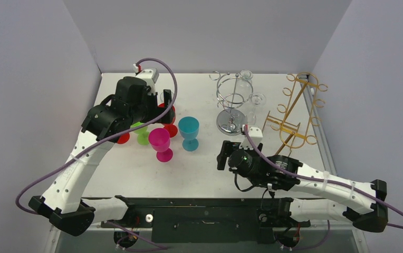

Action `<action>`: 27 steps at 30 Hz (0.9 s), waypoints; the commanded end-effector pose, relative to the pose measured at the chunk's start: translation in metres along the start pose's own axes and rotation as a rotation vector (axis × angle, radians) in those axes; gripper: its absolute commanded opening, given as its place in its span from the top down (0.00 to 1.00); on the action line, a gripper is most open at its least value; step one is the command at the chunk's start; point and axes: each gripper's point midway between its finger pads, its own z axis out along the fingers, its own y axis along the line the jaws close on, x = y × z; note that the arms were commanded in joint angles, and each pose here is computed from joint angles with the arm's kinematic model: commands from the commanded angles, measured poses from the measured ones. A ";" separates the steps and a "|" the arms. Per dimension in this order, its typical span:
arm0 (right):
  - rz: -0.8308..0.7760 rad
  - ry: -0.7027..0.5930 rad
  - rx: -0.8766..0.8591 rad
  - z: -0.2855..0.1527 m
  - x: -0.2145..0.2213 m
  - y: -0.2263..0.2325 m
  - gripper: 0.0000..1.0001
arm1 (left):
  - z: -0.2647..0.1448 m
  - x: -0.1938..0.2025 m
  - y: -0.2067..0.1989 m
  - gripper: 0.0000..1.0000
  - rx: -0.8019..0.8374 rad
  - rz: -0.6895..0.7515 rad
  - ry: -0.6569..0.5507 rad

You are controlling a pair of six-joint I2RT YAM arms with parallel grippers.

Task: Take the wine glass off the wine glass rack
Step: Adjust the wine rack at the center of the board.

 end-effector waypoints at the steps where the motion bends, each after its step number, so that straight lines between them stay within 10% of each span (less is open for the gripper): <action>1: 0.044 -0.100 0.030 0.017 -0.001 0.008 0.15 | -0.009 -0.019 -0.006 0.04 0.016 -0.023 -0.057; 27: 0.041 -0.137 0.194 0.105 0.059 -0.038 0.12 | -0.005 -0.019 -0.006 0.04 0.000 -0.028 -0.054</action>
